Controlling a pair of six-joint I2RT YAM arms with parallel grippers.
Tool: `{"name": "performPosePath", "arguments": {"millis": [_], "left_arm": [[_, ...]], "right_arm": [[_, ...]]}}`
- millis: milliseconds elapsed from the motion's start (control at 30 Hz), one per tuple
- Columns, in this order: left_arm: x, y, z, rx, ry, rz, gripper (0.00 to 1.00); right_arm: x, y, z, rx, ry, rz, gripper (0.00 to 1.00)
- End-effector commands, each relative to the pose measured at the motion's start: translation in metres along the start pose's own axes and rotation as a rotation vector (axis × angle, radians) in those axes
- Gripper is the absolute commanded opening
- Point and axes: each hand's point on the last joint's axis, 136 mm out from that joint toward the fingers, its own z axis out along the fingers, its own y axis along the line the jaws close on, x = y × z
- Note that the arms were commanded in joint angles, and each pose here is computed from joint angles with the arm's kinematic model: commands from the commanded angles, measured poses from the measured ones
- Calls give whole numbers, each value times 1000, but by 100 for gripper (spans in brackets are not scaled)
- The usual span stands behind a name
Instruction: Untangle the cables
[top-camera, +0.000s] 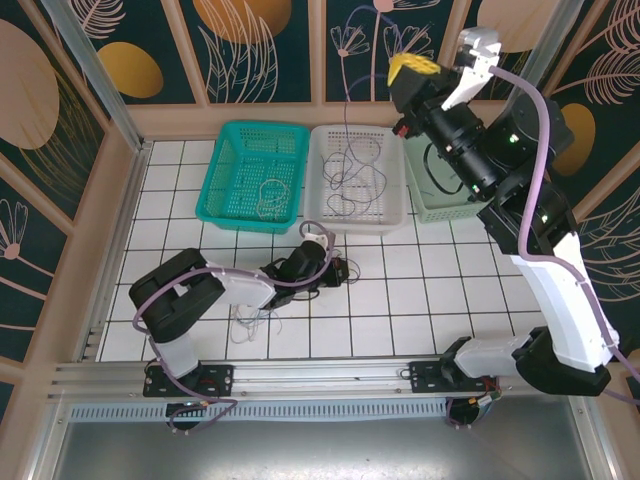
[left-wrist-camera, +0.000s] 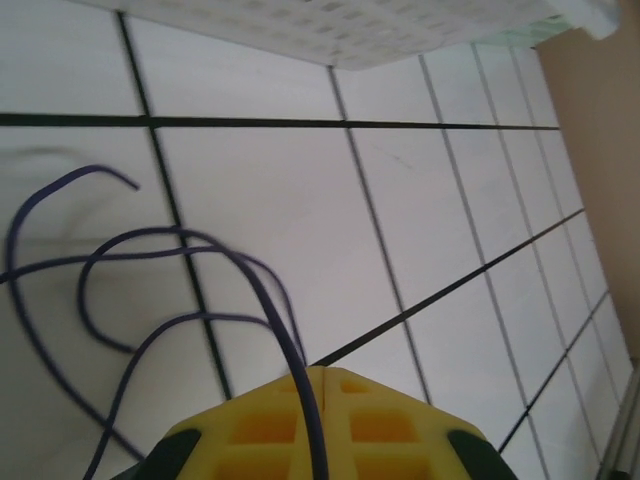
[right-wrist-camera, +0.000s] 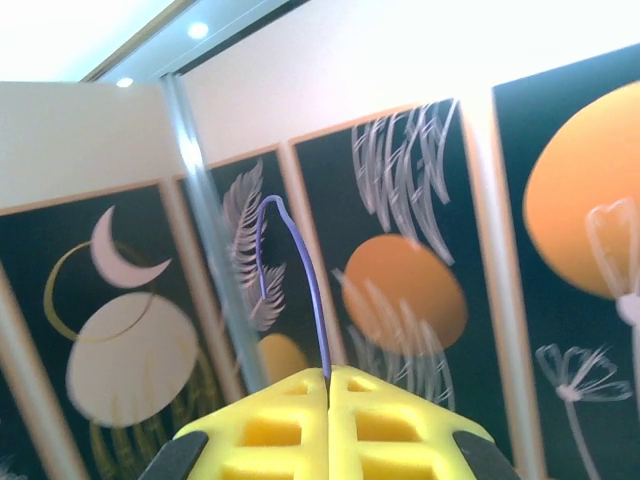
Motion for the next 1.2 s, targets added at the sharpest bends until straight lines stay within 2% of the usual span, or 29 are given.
{"name": "performPosePath", "arguments": {"millis": [0,100,167,300,567,767,1033,1167], "left_arm": [[9,23,-12,-89,-1,26,2],[8,26,-24,-94,-21,25,2],[5,25,-28,-96,-35,32,2],[-5,10,-28,-66,-53,69,2],[-19,-6,-33,-38,-85,110,2],[-27,-15,-42,-15,-115,125,3],[-38,-32,-56,24,-147,162,4],[-45,-41,-63,47,-170,171,4]], "right_arm": [[-35,-20,2,118,-119,-84,0],[-51,-22,7,125,-158,-98,0],[-46,-25,16,125,-141,-91,0],[-5,-41,45,149,-52,-88,0],[80,-100,85,213,92,-41,0],[164,-134,98,263,257,-9,0],[311,-179,82,331,553,48,0],[367,-188,72,325,686,90,0]]}}
